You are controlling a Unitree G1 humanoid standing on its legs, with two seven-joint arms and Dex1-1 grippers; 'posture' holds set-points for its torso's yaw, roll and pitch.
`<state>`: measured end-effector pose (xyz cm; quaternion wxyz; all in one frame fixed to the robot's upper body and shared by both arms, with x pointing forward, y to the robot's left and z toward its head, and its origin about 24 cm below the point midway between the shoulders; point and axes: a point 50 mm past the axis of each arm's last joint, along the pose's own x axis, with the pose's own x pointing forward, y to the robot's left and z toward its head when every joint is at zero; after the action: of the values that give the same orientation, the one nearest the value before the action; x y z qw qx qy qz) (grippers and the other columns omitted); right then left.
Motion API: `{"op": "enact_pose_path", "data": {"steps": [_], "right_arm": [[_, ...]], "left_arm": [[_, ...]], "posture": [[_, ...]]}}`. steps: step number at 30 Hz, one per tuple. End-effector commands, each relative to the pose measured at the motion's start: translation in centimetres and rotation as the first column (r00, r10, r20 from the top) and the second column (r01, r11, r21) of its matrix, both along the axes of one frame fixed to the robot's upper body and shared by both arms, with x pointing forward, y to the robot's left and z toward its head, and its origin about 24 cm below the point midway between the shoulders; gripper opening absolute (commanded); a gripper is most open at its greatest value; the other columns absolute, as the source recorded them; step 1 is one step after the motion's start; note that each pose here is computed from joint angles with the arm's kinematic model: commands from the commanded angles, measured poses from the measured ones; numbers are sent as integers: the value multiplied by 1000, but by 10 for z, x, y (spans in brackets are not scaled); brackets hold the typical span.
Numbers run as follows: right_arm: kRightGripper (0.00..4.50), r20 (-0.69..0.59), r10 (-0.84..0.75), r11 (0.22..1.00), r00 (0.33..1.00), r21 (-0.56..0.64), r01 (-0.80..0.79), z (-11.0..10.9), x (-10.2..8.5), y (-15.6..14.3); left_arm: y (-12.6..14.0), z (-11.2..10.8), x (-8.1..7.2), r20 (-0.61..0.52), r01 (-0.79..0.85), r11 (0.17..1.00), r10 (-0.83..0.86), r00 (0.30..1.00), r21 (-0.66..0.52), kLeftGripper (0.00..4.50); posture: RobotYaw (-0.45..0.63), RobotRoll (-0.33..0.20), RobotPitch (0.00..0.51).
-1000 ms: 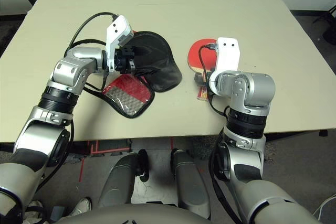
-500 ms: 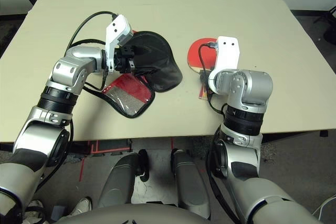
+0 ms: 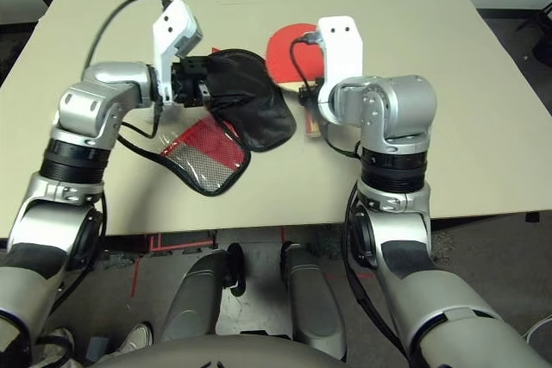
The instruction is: Store the ping-pong paddle in its case and zip it.
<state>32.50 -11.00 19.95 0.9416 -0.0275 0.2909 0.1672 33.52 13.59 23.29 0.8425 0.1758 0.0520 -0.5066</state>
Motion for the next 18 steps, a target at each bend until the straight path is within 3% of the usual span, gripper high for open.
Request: {"op": "enact_pose_path", "data": {"steps": [1, 8, 18], "right_arm": [[1849, 5, 83, 997, 997, -2, -83, 6, -2, 16], [1849, -22, 159, 987, 987, -6, -159, 6, 1, 33], [1849, -46, 219, 975, 975, -23, -220, -7, 22, 53]], "left_arm": [[9, 3, -10, -10, -10, 1000, 10, 1000, 18, 4500], [25, 5, -18, -15, -82, 996, 83, 996, 32, 4500], [31, 0, -22, -26, -134, 991, 134, 991, 12, 4500]], "posture": [[39, 0, 220], [80, 0, 222], [131, 0, 231]]}}
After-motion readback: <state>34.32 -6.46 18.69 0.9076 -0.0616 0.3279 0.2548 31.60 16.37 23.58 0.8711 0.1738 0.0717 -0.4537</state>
